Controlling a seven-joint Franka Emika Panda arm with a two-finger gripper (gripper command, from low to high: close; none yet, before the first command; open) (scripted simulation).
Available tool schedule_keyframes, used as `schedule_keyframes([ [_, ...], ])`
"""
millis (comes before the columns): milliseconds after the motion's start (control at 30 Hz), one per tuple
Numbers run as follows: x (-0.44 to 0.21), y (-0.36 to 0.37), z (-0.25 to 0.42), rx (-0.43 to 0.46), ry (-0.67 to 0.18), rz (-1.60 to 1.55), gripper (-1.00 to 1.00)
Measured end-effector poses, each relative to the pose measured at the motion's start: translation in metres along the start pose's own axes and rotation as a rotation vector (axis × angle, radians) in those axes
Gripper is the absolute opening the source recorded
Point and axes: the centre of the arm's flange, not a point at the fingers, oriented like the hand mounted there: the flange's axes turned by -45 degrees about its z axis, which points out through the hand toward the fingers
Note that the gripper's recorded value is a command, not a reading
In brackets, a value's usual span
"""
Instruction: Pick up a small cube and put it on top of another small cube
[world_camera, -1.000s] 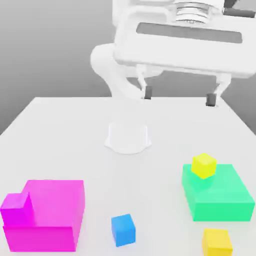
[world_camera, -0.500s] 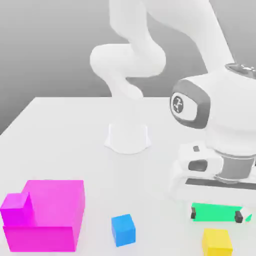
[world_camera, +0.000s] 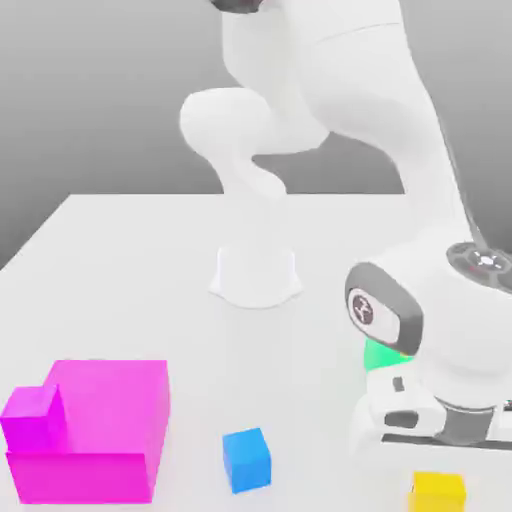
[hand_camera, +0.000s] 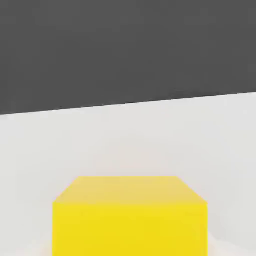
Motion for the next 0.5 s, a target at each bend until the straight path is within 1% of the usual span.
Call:
schedule_keyframes([
  [67,-0.007,-0.002,-0.023,-0.01,-0.001,-0.021,-1.0],
  [300,-0.067,-0.014,-0.069,-0.072,-0.004,-0.21,-1.0],
  [500,-0.126,-0.019,-0.102,-0.086,-0.005,-0.375,-1.0],
])
